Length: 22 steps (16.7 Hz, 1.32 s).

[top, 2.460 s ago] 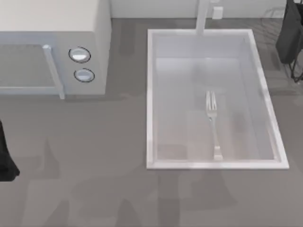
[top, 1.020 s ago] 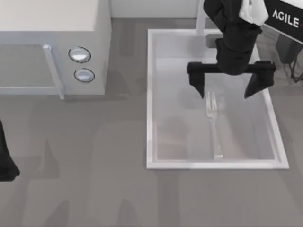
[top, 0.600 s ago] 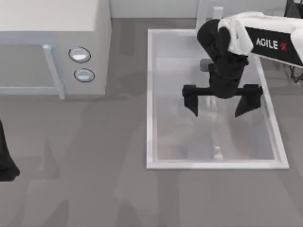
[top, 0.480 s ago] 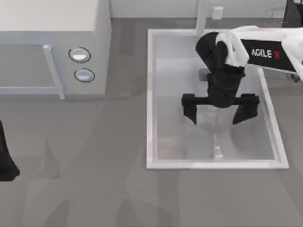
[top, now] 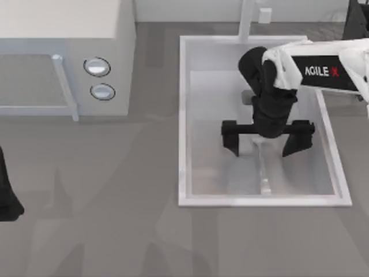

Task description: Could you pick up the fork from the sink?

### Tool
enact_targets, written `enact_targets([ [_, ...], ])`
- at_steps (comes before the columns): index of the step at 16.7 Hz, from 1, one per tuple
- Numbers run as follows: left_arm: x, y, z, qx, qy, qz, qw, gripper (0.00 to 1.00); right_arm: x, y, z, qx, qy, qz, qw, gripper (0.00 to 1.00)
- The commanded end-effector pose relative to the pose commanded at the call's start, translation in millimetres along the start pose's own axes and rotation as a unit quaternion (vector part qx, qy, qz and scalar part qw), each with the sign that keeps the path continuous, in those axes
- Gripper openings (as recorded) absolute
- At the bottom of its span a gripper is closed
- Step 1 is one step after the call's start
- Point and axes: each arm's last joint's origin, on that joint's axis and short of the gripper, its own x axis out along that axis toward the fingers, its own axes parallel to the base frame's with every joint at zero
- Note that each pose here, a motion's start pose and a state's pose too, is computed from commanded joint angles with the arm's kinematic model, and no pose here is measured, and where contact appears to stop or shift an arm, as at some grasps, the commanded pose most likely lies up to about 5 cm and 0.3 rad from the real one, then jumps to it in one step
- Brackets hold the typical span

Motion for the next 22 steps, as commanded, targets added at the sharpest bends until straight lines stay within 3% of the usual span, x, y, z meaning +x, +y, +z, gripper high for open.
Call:
enact_targets([
  [12, 0.0, 0.0, 0.0, 0.0, 0.0, 0.0, 1.0, 1.0, 0.0, 0.0, 0.0, 0.0, 0.0, 0.0, 1.0, 0.02],
  [20, 0.0, 0.0, 0.0, 0.0, 0.0, 0.0, 1.0, 1.0, 0.0, 0.0, 0.0, 0.0, 0.0, 0.0, 1.0, 0.0],
  [22, 0.0, 0.0, 0.0, 0.0, 0.0, 0.0, 1.0, 1.0, -24.4, -0.2, 5.2, -0.004, -0.023, 0.0, 1.0, 0.0],
])
